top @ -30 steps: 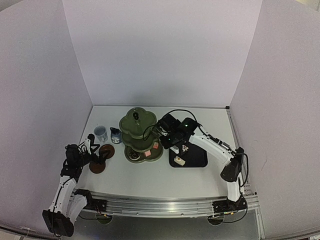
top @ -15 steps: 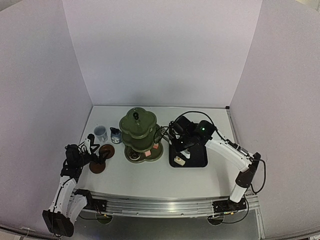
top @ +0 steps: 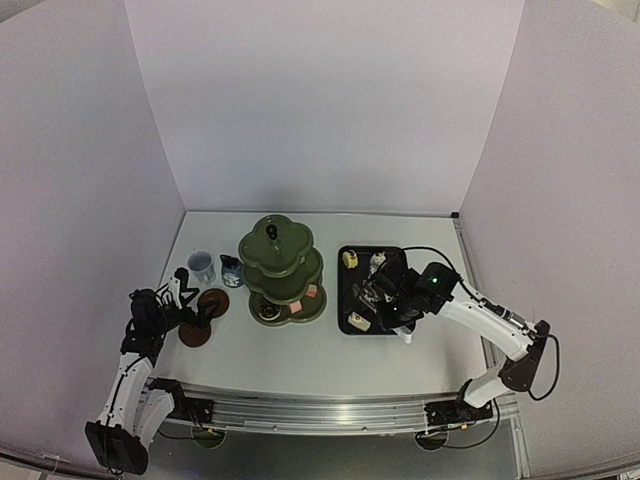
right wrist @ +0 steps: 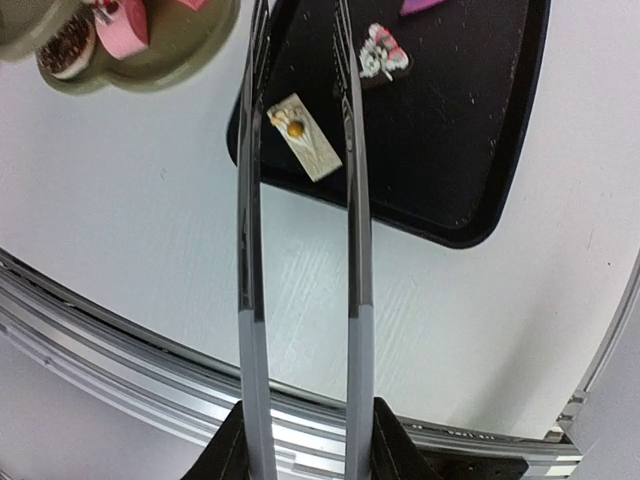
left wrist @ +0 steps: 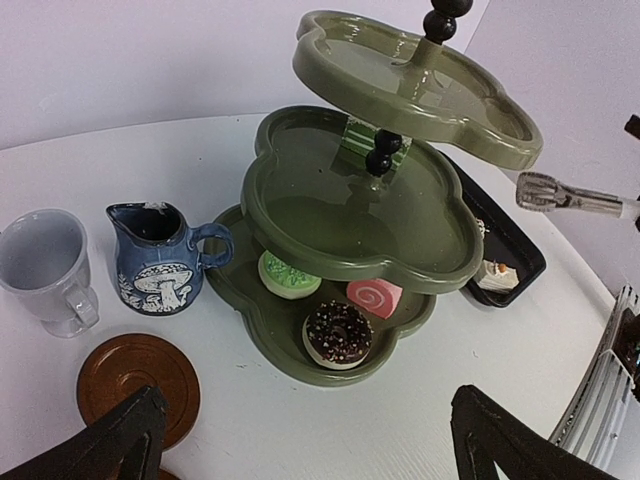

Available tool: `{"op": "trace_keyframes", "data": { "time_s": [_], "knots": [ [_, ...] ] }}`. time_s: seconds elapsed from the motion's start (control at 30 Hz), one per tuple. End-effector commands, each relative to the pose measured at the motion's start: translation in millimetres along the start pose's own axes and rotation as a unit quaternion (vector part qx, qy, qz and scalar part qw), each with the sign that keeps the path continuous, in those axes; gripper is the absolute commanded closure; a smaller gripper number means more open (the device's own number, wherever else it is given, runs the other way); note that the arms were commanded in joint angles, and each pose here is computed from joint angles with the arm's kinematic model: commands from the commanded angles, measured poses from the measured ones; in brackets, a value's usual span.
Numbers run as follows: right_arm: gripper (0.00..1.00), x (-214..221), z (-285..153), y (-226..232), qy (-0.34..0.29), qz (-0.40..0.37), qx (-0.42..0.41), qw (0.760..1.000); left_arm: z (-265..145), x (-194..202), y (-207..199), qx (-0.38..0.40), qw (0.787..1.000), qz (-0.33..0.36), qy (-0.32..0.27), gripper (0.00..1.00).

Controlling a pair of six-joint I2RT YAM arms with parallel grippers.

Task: Serve the afternoon tea

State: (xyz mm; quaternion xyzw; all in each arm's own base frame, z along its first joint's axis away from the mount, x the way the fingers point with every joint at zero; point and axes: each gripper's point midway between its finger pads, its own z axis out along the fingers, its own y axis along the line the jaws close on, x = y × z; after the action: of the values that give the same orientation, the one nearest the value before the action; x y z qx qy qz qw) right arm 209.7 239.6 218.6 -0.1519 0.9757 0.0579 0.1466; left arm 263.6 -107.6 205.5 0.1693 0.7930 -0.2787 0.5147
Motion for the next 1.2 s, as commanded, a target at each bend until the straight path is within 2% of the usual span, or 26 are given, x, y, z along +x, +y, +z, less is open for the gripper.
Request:
{"op": "trace_keyframes", "data": {
  "time_s": [0.0,0.17,0.5,0.63,1.0,1.17],
  "knots": [
    [0.66,20.6,8.3,-13.6,0.019,-0.047,0.006,0.999,-2.7,-8.6,-1.6,0.001,1.000,0.011,-0.014,0.01],
    [0.66,30.1,28.8,-17.3,0.041,-0.079,-0.002,0.996,-2.7,-8.7,-1.2,-0.001,1.000,0.011,-0.014,0.01],
    [0.62,30.1,48.5,-28.7,0.046,-0.110,-0.008,0.993,-2.2,-7.3,-0.3,-0.002,1.000,0.023,-0.011,0.00],
    [0.62,30.1,46.8,-24.1,0.047,-0.122,-0.021,0.991,-1.9,-6.5,0.2,-0.003,1.000,0.023,-0.010,0.01],
    [0.63,26.6,18.7,-25.0,-0.002,-0.128,-0.046,0.991,-0.2,-4.0,1.7,-0.004,1.000,0.018,-0.005,0.01],
    [0.63,37.5,28.0,-21.6,0.023,-0.144,-0.060,0.987,0.0,-3.7,1.6,-0.003,1.000,0.018,-0.005,0.01]
  ]
}}
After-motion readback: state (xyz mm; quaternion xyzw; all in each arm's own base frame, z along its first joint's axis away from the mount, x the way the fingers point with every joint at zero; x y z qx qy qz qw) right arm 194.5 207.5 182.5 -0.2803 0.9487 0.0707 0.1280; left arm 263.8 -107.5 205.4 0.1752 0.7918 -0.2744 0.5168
